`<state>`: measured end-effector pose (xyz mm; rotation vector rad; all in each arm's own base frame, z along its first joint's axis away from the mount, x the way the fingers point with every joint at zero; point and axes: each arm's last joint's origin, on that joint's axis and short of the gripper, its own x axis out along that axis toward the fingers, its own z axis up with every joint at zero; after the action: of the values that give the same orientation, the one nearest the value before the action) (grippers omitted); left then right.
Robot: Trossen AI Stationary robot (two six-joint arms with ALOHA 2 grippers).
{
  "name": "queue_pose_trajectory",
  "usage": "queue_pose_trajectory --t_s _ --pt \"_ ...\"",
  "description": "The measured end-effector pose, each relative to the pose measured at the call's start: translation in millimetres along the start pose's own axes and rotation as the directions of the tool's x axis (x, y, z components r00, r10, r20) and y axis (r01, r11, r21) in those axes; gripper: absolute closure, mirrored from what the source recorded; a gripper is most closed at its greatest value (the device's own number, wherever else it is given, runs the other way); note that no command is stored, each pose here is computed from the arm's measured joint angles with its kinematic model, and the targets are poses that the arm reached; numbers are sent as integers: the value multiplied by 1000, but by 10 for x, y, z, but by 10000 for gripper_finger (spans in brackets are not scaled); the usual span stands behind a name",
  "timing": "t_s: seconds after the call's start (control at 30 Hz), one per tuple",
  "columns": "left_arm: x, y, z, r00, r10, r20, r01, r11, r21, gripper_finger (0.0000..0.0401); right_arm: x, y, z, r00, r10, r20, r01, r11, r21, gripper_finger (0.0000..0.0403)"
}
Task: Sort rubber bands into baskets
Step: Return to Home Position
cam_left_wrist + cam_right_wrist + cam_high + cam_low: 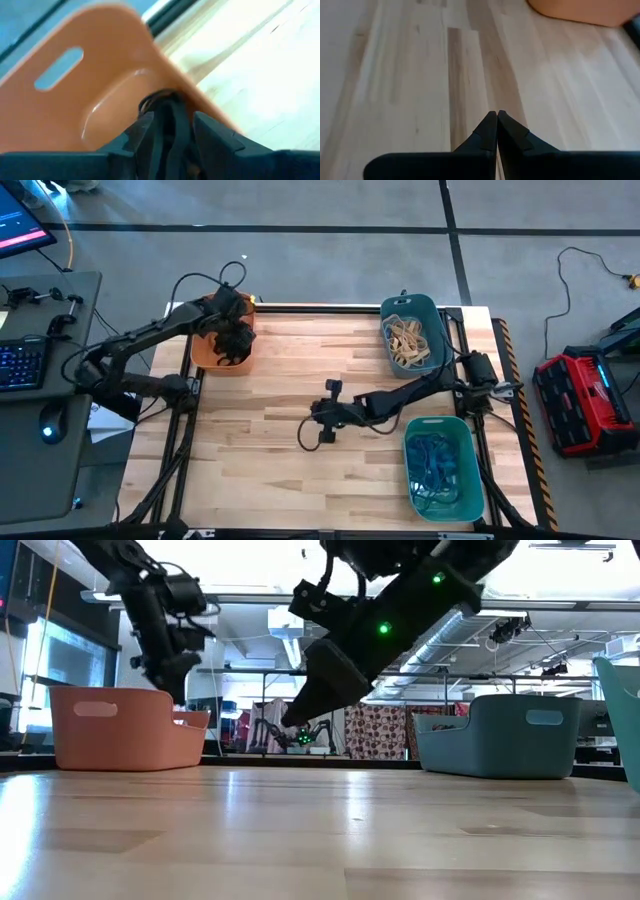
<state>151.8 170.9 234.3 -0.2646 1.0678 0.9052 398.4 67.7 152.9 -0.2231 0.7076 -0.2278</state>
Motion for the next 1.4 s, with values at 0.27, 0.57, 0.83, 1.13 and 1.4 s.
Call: queue_pose_trajectory --t_s 0.27,0.57,0.83,1.13,1.4 --pt "-271 -141 -16 965 -81 249 78 997 22 265 139 -236 -87 969 187 160 -187 982 -18 403" --pt "-505 -321 -131 835 -214 506 177 977 121 265 -8 -530 -323 917 260 303 -276 961 11 403" --pt "-652 -489 -264 624 -367 690 236 930 282 265 -501 -834 -539 880 205 428 -242 970 33 403" --pt "-743 -622 -395 363 -497 788 283 865 415 265 -1011 -977 -847 849 55 525 -124 988 97 403" --pt "-697 -740 -514 265 -578 772 310 809 499 279 -1310 -1015 -1258 790 -22 613 -84 986 143 403"
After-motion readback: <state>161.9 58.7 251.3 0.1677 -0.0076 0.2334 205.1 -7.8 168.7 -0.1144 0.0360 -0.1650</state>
